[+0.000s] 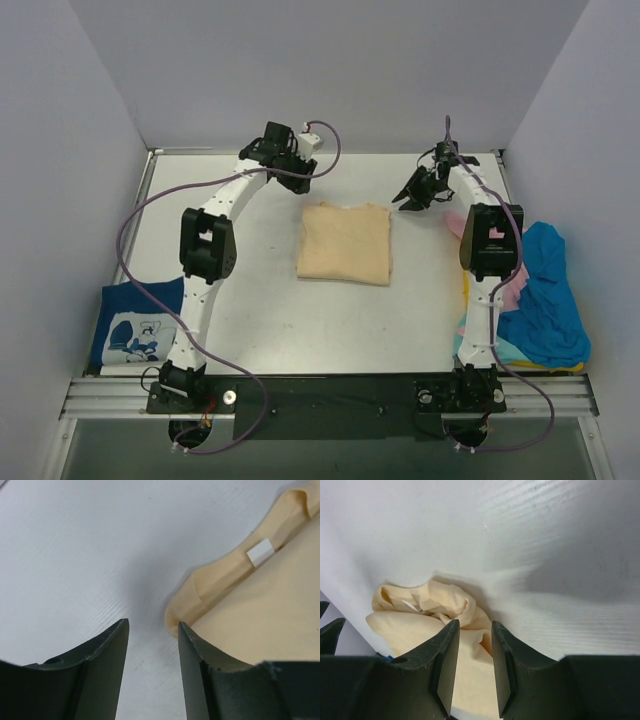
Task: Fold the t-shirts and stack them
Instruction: Fold the long partially folded tshirt into a neat square, then smooth out wrinkles on the folded tshirt
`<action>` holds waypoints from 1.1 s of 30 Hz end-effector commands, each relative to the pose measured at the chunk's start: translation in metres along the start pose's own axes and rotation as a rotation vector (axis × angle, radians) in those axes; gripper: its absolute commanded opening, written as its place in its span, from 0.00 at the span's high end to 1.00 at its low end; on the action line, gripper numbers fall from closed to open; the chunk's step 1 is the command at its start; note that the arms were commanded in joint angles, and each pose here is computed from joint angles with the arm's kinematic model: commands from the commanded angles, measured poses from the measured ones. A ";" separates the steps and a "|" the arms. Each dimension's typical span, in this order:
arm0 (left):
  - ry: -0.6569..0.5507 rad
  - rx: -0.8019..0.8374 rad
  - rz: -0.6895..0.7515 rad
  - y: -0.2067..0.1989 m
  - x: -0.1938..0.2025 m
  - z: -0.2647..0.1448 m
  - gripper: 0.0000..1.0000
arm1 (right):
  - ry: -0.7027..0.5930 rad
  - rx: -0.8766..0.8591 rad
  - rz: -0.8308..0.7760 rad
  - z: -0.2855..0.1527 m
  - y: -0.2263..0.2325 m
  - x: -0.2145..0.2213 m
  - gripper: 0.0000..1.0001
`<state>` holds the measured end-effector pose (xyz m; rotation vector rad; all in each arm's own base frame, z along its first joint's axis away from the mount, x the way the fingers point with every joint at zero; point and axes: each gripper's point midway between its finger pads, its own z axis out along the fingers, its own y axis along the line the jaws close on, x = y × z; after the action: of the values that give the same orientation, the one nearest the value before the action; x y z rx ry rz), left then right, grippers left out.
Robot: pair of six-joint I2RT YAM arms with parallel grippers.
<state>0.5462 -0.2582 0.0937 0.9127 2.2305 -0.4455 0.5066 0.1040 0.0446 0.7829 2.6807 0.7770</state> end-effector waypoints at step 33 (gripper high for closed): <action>-0.053 -0.120 -0.087 0.026 -0.022 0.003 0.79 | -0.155 0.093 -0.076 0.000 0.016 -0.019 1.00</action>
<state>0.5450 -0.2634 0.0532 0.7625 2.3643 -0.5031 0.5224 0.1135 0.0209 0.7357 2.6667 0.5906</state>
